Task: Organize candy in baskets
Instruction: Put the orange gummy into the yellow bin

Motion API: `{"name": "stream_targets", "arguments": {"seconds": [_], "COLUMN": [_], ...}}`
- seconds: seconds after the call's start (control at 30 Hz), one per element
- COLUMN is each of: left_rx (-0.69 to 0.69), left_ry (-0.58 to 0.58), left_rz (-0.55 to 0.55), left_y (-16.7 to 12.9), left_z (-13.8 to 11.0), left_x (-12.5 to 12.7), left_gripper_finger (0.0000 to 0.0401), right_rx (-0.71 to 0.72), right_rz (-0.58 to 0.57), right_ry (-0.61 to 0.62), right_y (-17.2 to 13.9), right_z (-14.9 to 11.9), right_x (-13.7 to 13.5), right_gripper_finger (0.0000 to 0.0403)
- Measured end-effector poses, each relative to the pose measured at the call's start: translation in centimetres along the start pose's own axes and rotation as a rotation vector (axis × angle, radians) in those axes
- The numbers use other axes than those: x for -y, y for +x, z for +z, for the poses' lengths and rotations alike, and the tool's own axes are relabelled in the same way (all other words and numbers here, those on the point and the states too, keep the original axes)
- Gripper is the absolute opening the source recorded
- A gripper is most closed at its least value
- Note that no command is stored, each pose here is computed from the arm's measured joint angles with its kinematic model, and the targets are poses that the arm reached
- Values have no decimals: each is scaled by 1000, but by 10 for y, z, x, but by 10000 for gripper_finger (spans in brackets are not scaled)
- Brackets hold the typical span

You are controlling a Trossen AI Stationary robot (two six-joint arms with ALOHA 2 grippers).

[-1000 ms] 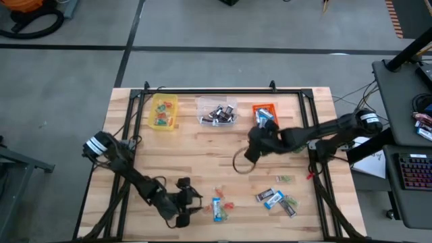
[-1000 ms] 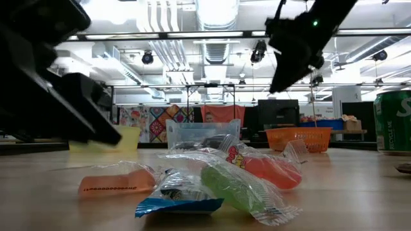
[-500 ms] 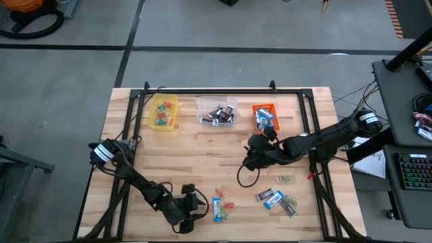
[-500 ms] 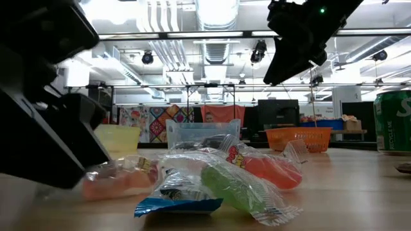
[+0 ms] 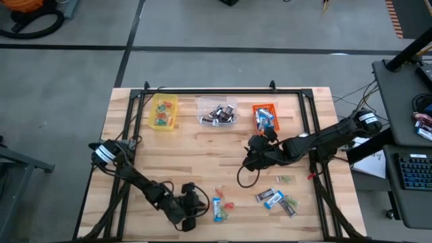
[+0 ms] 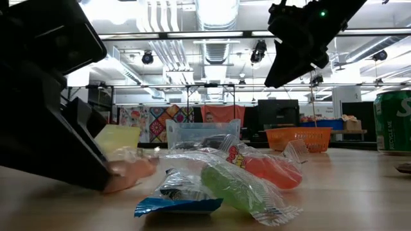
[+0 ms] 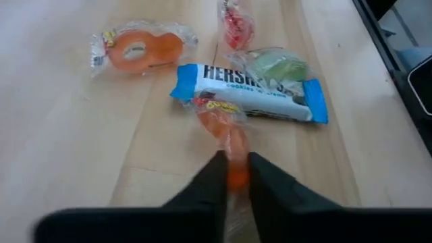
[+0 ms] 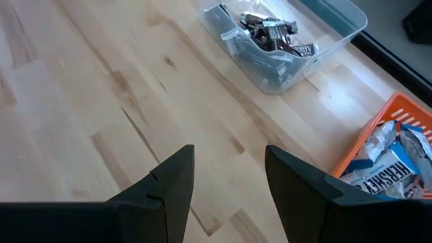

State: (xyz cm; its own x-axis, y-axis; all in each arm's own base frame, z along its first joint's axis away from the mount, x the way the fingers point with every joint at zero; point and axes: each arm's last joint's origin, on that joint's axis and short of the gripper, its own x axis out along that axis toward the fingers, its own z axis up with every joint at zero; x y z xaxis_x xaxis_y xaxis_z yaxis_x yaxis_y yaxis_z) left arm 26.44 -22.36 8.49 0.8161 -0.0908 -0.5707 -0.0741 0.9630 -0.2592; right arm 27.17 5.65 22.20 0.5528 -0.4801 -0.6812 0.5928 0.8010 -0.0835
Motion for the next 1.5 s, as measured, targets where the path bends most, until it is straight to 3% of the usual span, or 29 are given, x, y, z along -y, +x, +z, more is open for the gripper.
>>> {"name": "stream_targets", "arguments": {"seconds": [0.07,0.27,0.47,0.77,1.0,1.07,1.27,1.37,1.5], "left_rx": [-6,-48,-124,-201,-272,-298,-221,-240,-291], "left_ry": [-5,18,2,-241,-273,-285,-423,-485,-496], "left_rz": [-12,-22,206,782,990,1006,833,791,799], "left_y": [-2,-27,-71,-149,-182,-191,-212,-220,-220], "left_z": [1,16,46,92,128,136,143,134,126], "left_x": [0,-3,-31,-132,-223,-253,-334,-357,-369], "left_gripper_finger": [12,6,4,2,1,1,10,30,63], "right_rx": [-2,12,20,23,39,44,53,54,54], "right_rz": [-2,10,17,3,-13,-11,-7,-5,-6], "right_ry": [-2,9,17,10,12,14,-3,-8,-8], "right_y": [1,2,2,4,4,4,4,4,4], "right_z": [-1,0,1,-2,-2,-1,-1,0,0], "right_x": [0,-2,-3,-1,-1,-1,-2,-2,-2], "right_gripper_finger": [173,173,173,173,173,173,173,173,173]}}
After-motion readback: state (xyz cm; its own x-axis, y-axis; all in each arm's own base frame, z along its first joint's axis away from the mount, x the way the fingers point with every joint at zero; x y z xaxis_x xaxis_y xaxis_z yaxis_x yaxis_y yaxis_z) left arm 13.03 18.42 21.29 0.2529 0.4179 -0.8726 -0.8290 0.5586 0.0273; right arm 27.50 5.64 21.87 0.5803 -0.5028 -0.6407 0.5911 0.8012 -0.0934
